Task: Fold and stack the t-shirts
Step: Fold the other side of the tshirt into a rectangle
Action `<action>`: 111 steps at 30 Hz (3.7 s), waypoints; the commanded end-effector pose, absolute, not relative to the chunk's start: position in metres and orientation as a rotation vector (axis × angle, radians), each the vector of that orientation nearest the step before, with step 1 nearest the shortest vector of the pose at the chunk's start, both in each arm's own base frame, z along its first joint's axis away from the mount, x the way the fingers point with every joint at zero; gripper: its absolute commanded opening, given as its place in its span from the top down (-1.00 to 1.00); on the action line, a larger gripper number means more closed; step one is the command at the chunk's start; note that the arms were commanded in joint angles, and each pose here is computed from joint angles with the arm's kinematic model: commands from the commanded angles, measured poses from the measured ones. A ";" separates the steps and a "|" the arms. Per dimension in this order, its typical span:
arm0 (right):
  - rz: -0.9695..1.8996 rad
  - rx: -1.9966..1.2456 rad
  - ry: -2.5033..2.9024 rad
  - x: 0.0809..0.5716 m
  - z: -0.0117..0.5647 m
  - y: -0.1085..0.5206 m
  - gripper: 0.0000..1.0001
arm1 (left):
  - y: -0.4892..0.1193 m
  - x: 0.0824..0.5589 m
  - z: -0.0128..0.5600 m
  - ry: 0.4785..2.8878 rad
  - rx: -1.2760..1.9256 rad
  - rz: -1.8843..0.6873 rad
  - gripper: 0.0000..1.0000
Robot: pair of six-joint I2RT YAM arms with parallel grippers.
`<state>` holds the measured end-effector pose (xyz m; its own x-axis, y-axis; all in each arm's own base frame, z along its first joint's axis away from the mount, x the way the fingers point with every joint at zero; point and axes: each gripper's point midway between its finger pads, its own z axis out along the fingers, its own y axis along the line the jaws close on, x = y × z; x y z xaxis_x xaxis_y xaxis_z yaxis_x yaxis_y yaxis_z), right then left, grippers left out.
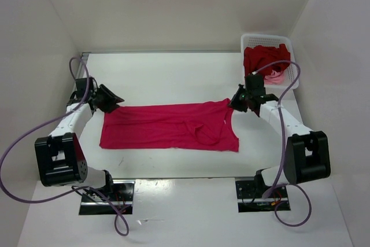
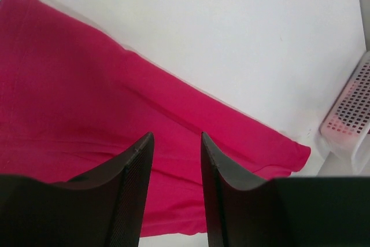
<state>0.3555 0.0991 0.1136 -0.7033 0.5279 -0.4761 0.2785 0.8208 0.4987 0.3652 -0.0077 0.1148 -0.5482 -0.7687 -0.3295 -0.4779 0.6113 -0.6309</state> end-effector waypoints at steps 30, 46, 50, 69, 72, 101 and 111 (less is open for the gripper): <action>0.512 0.099 2.776 0.298 0.028 0.219 1.00 | -0.017 0.330 0.044 2.442 -1.038 -0.629 0.24; 0.960 -0.713 2.901 0.177 0.066 0.291 0.93 | -0.019 0.339 0.055 2.417 -1.025 -0.663 0.24; 0.882 -0.657 2.803 0.192 0.092 0.293 0.78 | -0.019 0.343 0.062 2.402 -1.009 -0.676 0.24; 0.339 -0.087 2.704 0.303 0.050 0.229 0.13 | -0.023 0.343 0.062 2.404 -1.010 -0.683 0.24; 0.362 -0.097 2.725 0.300 0.046 0.232 0.13 | -0.023 0.340 0.060 2.412 -1.016 -0.682 0.24; 0.514 -0.207 2.882 0.238 0.052 0.227 0.91 | -0.026 0.342 0.055 2.411 -1.021 -0.709 0.24; 0.659 -0.296 3.001 0.190 0.049 0.229 0.61 | -0.027 0.351 0.066 2.396 -1.000 -0.735 0.24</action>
